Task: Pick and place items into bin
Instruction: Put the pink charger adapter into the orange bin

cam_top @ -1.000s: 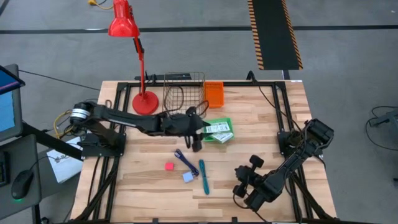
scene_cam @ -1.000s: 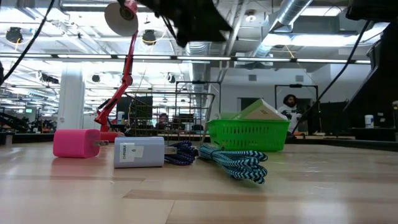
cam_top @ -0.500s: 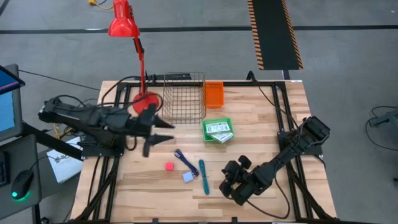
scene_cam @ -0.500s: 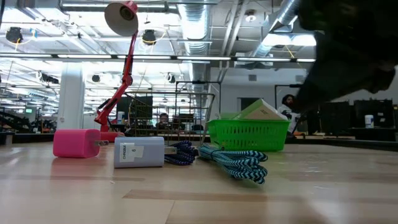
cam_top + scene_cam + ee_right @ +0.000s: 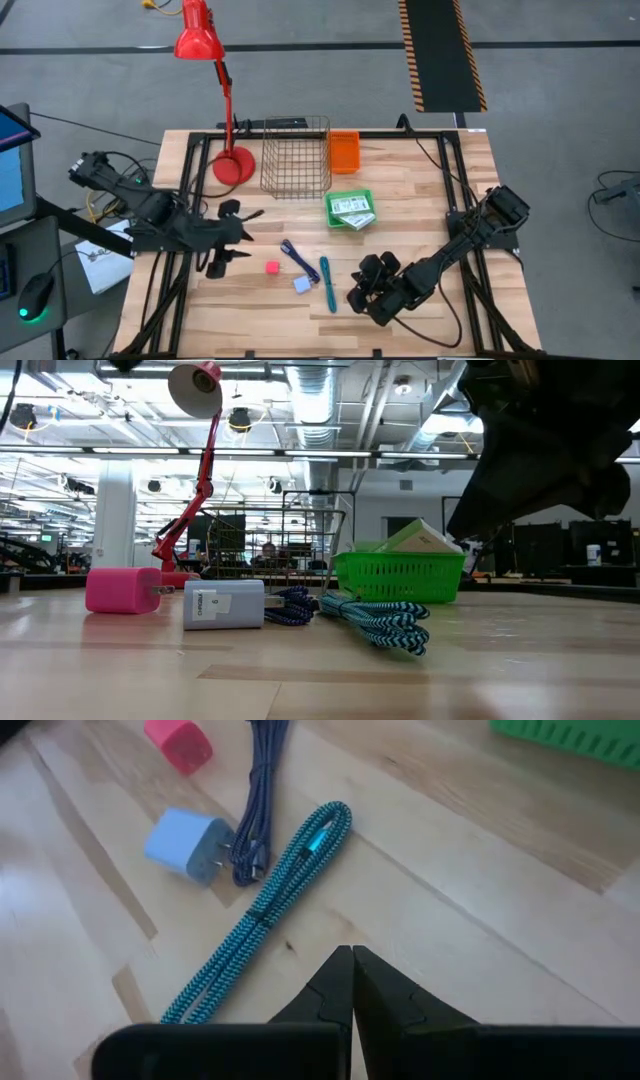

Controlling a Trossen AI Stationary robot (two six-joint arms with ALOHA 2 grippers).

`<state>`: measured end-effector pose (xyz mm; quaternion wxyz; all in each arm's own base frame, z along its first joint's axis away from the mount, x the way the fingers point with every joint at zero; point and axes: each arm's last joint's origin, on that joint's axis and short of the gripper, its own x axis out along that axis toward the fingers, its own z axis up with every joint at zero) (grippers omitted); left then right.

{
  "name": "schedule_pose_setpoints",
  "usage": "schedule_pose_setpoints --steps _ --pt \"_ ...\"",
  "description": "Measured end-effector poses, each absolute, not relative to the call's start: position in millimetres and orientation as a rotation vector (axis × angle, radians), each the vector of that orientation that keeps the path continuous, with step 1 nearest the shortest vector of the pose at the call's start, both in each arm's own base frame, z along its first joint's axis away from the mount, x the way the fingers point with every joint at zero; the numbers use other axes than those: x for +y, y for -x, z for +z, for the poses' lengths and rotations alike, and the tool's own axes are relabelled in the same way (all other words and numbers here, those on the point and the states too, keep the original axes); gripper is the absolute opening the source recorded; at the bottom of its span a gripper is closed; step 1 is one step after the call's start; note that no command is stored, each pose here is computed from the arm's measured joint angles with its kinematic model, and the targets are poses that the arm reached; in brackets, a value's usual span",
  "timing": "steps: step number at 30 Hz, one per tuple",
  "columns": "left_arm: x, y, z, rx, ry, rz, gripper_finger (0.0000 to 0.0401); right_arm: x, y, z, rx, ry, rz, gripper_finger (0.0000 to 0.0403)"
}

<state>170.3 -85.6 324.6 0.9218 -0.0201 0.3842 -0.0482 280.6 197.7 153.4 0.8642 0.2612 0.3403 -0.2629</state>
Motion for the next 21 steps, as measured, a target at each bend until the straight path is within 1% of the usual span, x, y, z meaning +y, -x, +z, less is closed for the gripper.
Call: schedule_pose_setpoints --steps 9,13,21 --pt "-87.5 -174.7 252.7 1.020 -0.120 -0.074 0.0171 199.4 -281.7 154.2 0.694 -0.589 -0.548 0.0000" --pt "-90.9 -180.7 226.0 1.091 -0.148 -0.060 0.0171 199.2 -281.4 154.0 0.698 -0.581 -0.549 0.0000" --pt "-103.0 -202.0 196.2 1.147 -0.162 -0.059 0.0171 198.8 -280.9 153.8 0.704 -0.566 -0.549 0.0000"
